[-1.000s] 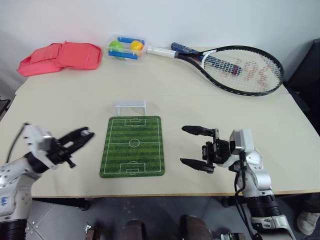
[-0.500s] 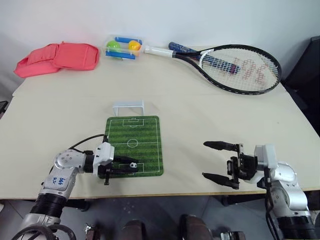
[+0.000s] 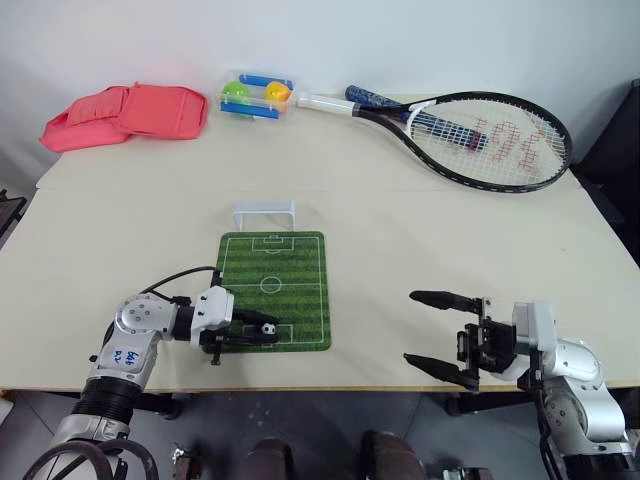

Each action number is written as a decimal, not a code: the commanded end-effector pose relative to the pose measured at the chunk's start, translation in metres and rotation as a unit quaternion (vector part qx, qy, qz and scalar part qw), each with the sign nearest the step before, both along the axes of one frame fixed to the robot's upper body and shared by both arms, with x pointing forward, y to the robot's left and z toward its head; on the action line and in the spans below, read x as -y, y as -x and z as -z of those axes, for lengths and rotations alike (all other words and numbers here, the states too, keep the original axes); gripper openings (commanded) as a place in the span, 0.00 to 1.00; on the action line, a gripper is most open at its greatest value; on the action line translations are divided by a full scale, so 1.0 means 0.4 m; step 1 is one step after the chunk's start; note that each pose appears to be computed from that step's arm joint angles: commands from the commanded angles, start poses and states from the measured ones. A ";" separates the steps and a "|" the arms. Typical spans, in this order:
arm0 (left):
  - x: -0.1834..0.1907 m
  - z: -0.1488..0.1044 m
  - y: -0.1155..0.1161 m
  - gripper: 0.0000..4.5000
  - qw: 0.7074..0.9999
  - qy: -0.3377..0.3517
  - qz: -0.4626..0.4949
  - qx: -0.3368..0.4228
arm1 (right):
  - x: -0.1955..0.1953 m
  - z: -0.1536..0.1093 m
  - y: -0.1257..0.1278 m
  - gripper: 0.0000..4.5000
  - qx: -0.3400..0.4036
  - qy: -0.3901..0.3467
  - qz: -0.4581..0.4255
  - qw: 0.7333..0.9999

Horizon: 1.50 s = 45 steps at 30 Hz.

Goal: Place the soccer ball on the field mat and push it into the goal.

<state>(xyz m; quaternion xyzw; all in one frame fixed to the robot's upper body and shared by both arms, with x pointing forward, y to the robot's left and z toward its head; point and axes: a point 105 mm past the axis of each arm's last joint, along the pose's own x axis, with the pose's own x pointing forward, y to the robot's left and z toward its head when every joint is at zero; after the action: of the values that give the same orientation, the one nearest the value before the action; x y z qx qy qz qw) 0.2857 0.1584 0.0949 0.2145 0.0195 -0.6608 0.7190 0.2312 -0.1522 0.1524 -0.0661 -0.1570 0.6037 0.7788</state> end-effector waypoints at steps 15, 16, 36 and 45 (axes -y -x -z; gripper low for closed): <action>0.002 -0.050 -0.010 0.67 0.999 0.038 -0.004 0.037 | -0.026 -0.006 -0.014 1.00 0.012 -0.011 -0.008 1.000; 0.002 -0.059 -0.011 0.67 0.998 0.045 -0.007 0.043 | -0.026 -0.005 -0.015 1.00 0.011 -0.012 -0.008 1.000; -0.133 0.001 0.220 0.28 0.990 0.039 -0.112 -0.074 | -0.007 -0.003 -0.033 1.00 0.036 -0.003 -0.014 0.999; -0.035 -0.003 0.181 0.01 0.988 0.103 -0.097 -0.064 | -0.001 -0.004 -0.031 1.00 0.042 0.002 -0.017 0.999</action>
<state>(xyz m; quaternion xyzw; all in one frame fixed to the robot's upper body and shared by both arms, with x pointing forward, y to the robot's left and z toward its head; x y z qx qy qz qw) 0.2110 0.1782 0.0888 0.0845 0.0322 -0.5981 0.7963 0.2466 -0.1487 0.1484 -0.0792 -0.1769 0.6148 0.7645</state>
